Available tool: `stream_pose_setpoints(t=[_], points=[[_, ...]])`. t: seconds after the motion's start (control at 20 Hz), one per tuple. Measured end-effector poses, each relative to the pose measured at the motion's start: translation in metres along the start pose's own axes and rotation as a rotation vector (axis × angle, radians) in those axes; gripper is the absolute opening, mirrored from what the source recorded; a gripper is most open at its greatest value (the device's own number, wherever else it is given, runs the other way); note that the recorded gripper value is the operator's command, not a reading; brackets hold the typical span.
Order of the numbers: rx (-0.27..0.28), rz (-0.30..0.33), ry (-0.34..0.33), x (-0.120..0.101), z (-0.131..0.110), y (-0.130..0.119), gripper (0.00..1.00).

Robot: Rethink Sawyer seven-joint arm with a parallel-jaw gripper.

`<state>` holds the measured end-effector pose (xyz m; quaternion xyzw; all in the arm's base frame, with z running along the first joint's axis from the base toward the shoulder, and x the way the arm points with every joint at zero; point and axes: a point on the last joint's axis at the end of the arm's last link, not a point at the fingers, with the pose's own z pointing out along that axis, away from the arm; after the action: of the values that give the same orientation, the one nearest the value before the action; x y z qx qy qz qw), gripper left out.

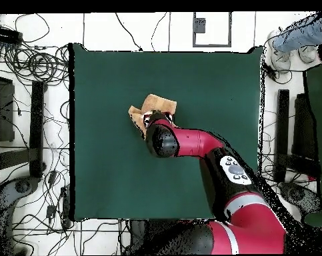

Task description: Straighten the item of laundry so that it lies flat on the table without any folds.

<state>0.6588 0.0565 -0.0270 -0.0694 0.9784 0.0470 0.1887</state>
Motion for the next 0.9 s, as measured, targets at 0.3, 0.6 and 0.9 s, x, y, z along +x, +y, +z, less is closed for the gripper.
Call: stream_pose_setpoints(t=[0.3, 0.6, 0.9], points=[[0.038, -0.017, 0.008, 0.001, 0.000, 0.009, 0.00], [0.133, 0.018, 0.036, -0.001, -0.013, 0.047, 0.00], [0.101, 0.231, 0.108, -0.019, -0.043, 0.102, 0.00]])
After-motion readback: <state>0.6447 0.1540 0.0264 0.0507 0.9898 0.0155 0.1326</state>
